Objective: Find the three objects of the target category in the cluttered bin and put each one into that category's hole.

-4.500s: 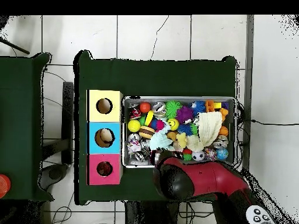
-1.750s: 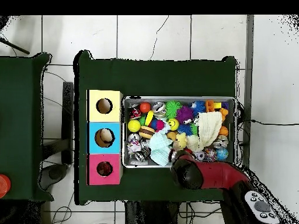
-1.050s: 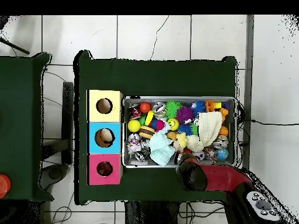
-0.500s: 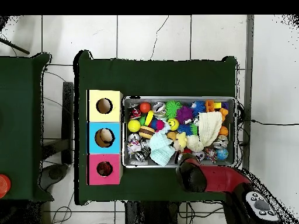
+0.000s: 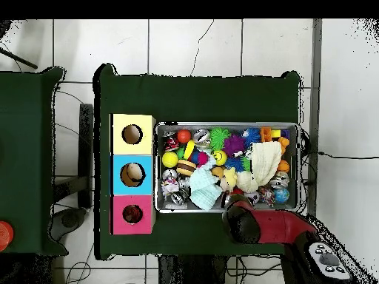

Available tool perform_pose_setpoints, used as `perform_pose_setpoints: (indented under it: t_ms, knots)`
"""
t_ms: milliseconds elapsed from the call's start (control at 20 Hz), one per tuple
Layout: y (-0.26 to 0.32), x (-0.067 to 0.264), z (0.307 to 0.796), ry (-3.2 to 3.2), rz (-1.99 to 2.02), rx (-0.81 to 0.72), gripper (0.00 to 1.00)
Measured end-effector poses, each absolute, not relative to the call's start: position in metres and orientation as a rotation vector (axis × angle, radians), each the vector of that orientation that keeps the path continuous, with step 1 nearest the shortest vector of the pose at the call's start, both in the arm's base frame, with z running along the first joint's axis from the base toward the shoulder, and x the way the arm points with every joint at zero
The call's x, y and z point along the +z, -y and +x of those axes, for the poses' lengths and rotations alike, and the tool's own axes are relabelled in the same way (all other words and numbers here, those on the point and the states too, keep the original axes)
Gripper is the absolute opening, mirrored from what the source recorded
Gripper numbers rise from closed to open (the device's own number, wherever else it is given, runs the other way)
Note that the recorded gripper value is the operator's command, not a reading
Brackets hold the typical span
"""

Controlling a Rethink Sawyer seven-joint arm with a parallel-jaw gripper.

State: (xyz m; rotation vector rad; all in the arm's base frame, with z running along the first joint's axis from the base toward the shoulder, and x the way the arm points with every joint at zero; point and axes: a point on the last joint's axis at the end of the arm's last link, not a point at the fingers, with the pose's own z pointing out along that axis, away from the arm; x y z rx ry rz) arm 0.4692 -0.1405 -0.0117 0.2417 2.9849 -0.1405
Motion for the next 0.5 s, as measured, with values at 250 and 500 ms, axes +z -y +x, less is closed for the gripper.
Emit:
perform_pose_setpoints:
  t_ms: [250, 500]
  knots:
    - [0.1419, -0.0128, 0.4747, -2.955, 0.226, -0.142, 1.0]
    - [0.1414, -0.0145, 0.4793, -2.912, 0.207, -0.132, 1.0]
